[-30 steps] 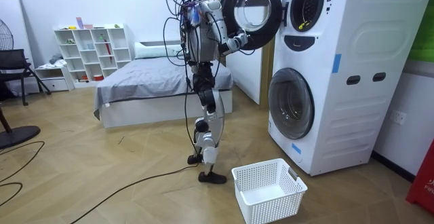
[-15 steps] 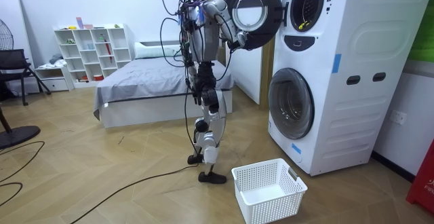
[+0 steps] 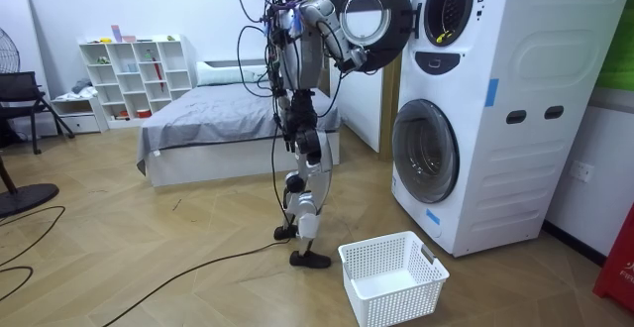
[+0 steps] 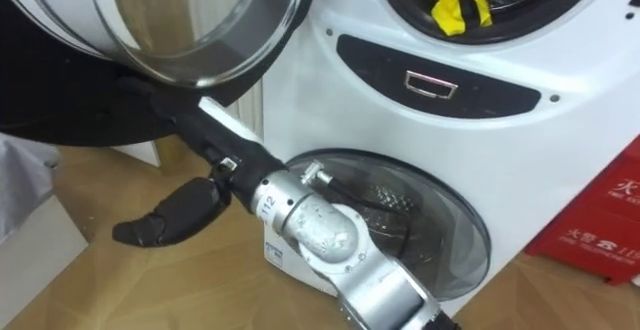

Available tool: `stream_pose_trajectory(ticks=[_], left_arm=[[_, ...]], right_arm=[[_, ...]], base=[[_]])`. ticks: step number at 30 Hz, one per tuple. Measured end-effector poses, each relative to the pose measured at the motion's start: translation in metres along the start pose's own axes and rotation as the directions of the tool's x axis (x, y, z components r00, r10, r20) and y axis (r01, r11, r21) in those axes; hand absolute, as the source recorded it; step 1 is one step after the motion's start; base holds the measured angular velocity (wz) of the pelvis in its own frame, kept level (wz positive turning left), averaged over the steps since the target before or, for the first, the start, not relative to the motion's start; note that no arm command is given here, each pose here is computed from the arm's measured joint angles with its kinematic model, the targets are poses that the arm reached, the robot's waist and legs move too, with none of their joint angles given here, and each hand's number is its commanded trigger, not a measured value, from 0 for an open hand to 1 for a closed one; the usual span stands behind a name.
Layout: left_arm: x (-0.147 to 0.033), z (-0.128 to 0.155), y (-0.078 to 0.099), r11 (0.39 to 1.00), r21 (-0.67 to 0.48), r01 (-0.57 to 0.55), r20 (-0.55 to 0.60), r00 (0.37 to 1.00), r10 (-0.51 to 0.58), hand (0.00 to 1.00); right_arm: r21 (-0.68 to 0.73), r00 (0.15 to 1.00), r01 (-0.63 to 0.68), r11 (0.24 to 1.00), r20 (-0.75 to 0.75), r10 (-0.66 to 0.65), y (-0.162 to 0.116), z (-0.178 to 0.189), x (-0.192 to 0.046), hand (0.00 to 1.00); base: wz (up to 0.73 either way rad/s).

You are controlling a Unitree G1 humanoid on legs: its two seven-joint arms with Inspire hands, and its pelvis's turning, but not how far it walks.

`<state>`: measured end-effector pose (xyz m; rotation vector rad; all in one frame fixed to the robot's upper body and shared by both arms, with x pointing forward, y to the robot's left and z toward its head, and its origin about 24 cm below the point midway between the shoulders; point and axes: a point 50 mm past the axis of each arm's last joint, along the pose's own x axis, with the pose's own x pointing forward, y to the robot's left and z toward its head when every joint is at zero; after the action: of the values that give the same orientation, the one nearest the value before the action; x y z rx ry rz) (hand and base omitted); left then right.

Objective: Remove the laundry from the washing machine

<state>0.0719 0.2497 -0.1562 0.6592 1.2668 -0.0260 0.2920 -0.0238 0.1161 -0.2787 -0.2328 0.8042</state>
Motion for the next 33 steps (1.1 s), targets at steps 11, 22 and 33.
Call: stream_pose_trajectory(ticks=[11, 22, 33], left_arm=[[0.000, -0.012, 0.005, 0.997, -0.071, -0.029, -0.045, 0.999, 0.026, 0.00], [-0.004, -0.030, 0.004, 0.993, -0.102, -0.055, -0.110, 0.993, 0.043, 0.00], [-0.004, -0.035, 0.006, 0.993, -0.086, -0.076, -0.128, 0.990, 0.065, 0.00]], right_arm=[[-0.150, 0.955, 0.204, 0.967, -0.188, -0.230, -0.052, -0.040, -0.064, 0.00], [-0.261, 0.852, 0.436, 0.861, -0.188, -0.489, -0.105, -0.034, -0.097, 0.00], [-0.148, 0.825, 0.556, 0.818, -0.015, -0.564, -0.123, 0.007, -0.085, 0.00]], base=[[-0.05], [-0.10], [0.00]])
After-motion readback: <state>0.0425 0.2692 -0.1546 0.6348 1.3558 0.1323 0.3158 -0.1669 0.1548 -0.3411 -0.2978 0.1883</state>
